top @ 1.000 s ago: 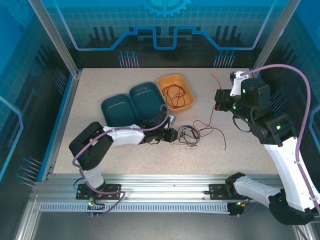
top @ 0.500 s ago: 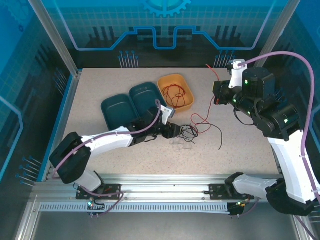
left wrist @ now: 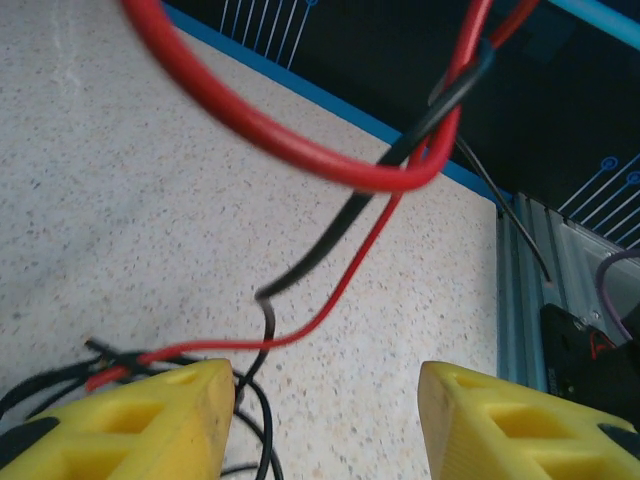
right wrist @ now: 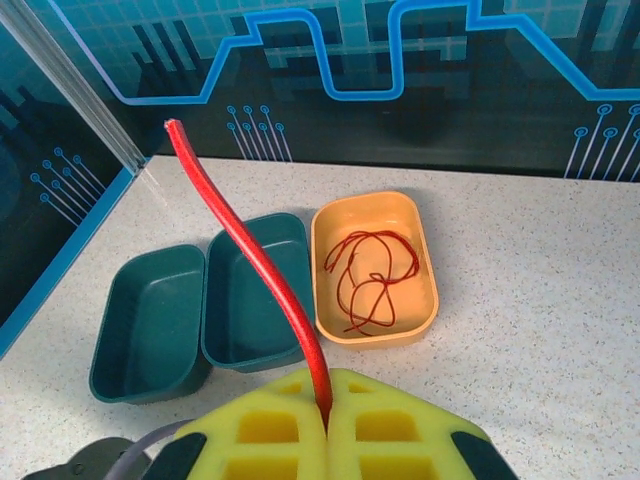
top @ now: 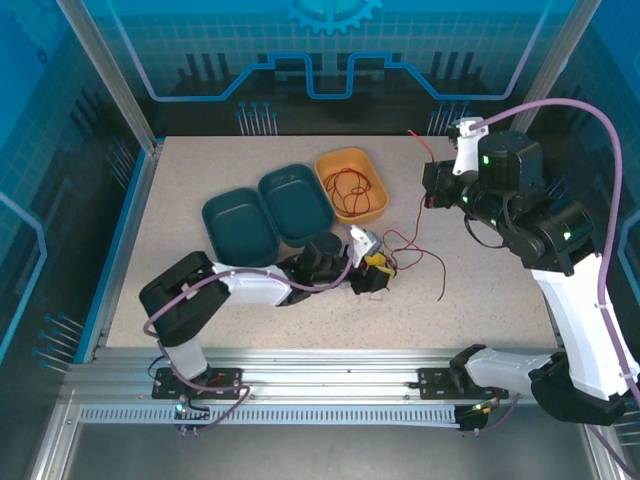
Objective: Untangle the cables
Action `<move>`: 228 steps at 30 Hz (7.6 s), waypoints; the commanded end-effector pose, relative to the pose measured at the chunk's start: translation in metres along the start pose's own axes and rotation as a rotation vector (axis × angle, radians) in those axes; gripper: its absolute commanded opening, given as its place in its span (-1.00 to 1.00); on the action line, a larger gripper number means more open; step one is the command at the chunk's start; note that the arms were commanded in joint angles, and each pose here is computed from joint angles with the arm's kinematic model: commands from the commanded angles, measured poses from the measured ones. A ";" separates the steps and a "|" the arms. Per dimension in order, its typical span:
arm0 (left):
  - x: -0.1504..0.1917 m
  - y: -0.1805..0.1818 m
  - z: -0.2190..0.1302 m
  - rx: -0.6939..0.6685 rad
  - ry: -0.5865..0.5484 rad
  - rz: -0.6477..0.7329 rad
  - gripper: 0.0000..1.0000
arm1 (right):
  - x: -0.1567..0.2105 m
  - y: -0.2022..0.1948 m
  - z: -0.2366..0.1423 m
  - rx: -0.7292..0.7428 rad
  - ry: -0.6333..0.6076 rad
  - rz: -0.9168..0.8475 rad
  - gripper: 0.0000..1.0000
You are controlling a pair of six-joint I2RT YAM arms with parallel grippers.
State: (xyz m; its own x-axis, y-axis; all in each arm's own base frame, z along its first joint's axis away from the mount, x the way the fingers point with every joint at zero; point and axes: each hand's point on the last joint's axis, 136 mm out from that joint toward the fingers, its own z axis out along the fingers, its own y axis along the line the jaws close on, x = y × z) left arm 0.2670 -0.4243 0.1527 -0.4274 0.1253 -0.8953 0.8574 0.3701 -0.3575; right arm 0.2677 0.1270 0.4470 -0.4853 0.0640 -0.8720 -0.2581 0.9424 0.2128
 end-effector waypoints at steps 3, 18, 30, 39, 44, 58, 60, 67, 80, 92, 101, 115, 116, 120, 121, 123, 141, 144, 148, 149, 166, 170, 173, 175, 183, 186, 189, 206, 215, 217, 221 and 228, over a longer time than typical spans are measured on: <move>-0.041 -0.017 0.020 0.067 -0.114 0.062 -0.03 | -0.005 0.007 -0.010 -0.027 -0.012 0.014 -1.00; 0.003 0.034 0.022 -0.154 0.023 -0.091 -1.00 | -0.035 -0.021 -0.060 0.120 -0.120 -0.033 -1.00; 0.054 0.072 0.016 -0.312 0.168 -0.196 -1.00 | -0.091 -0.031 -0.109 0.202 -0.295 -0.085 -1.00; 0.060 0.093 0.000 -0.387 0.177 -0.241 -1.00 | -0.106 -0.031 -0.100 0.242 -0.319 -0.129 -1.00; 0.055 0.083 0.001 -0.328 0.179 -0.272 -0.62 | -0.119 -0.029 -0.101 0.244 -0.376 -0.132 -1.00; -0.018 0.041 -0.051 -0.283 0.052 -0.194 0.98 | -0.105 -0.008 0.011 0.207 -0.219 -0.172 -1.00; -0.029 0.042 -0.066 -0.333 0.021 -0.179 0.98 | -0.106 -0.006 0.028 0.199 -0.208 -0.172 -1.00; -0.063 0.049 -0.131 -0.528 -0.117 -0.073 0.98 | -0.115 -0.007 0.090 0.154 -0.172 -0.122 -1.00; -0.070 0.086 -0.215 -0.871 -0.171 -0.088 0.99 | -0.132 0.002 0.193 0.058 -0.178 -0.053 -1.00; -0.065 0.096 -0.222 -0.893 -0.197 -0.131 0.99 | -0.104 -0.010 0.254 0.060 -0.101 -0.008 -1.00; -0.058 0.102 -0.225 -0.898 -0.181 -0.171 0.98 | -0.055 -0.032 0.294 0.129 0.041 -0.025 -1.00; -0.049 0.107 -0.206 -0.842 -0.141 -0.234 0.99 | 0.014 -0.053 0.358 0.192 0.208 -0.151 -1.00; -0.048 0.107 -0.205 -0.839 -0.138 -0.237 0.99 | 0.018 -0.055 0.362 0.203 0.217 -0.162 -1.00; -0.045 0.108 -0.200 -0.827 -0.122 -0.241 0.98 | 0.035 -0.071 0.383 0.283 0.249 -0.206 -1.00; -0.045 0.109 -0.199 -0.826 -0.118 -0.241 0.98 | 0.037 -0.074 0.388 0.294 0.249 -0.212 -1.00; -0.044 0.111 -0.198 -0.825 -0.114 -0.243 0.98 | 0.036 -0.075 0.395 0.297 0.238 -0.231 -1.00; -0.035 0.125 -0.184 -0.790 -0.078 -0.296 0.98 | 0.021 -0.071 0.436 0.317 0.080 -0.241 -1.00; -0.033 0.124 -0.176 -0.755 -0.070 -0.302 0.98 | 0.036 -0.069 0.448 0.311 0.103 -0.260 -1.00; -0.036 0.122 -0.165 -0.702 -0.063 -0.328 0.98 | 0.049 -0.064 0.460 0.269 0.122 -0.274 -1.00; -0.037 0.122 -0.163 -0.692 -0.064 -0.332 0.98 | 0.051 -0.061 0.462 0.251 0.125 -0.280 -1.00; -0.050 0.138 -0.121 -0.578 -0.064 -0.437 0.95 | 0.101 -0.055 0.486 0.111 0.243 -0.371 -0.99; -0.052 0.143 -0.109 -0.534 -0.056 -0.477 0.91 | 0.091 -0.074 0.476 0.148 0.252 -0.340 -1.00; -0.055 0.144 -0.101 -0.510 -0.060 -0.482 0.90 | 0.078 -0.093 0.466 0.217 0.237 -0.318 -1.00; -0.058 0.146 -0.095 -0.496 -0.059 -0.480 0.85 | 0.072 -0.101 0.461 0.252 0.226 -0.308 -1.00; -0.068 0.176 -0.063 -0.453 -0.093 -0.593 0.27 | 0.077 -0.097 0.457 0.250 0.239 -0.291 -1.00; -0.070 0.196 -0.059 -0.475 -0.114 -0.678 0.05 | 0.075 -0.097 0.452 0.246 0.240 -0.256 -1.00; -0.071 0.213 -0.055 -0.509 -0.112 -0.721 -0.07 | 0.071 -0.094 0.444 0.224 0.240 -0.224 -1.00; -0.088 0.232 -0.020 -0.429 -0.067 -0.764 -0.46 | 0.040 -0.115 0.391 0.391 0.205 -0.184 -1.00; -0.076 0.228 -0.033 -0.424 -0.066 -0.798 -0.35 | 0.054 -0.094 0.393 0.308 0.235 -0.158 -1.00; -0.082 0.225 -0.042 -0.423 -0.084 -0.787 -0.27 | 0.061 -0.084 0.394 0.291 0.248 -0.187 -1.00; -0.103 0.212 -0.065 -0.446 -0.117 -0.712 -0.04 | 0.078 -0.068 0.399 0.250 0.278 -0.226 -1.00; -0.134 0.184 -0.107 -0.489 -0.172 -0.586 0.48 | 0.109 -0.052 0.424 0.179 0.334 -0.241 -0.93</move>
State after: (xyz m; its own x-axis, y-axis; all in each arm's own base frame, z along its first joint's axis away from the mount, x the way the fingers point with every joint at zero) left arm 0.4610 -0.2883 0.2122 -0.7361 -0.3621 -0.5718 0.2218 0.6692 -0.7092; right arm 0.5788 0.2110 0.1635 -0.6853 -0.2275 -0.6918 -0.2199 0.9703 -0.1012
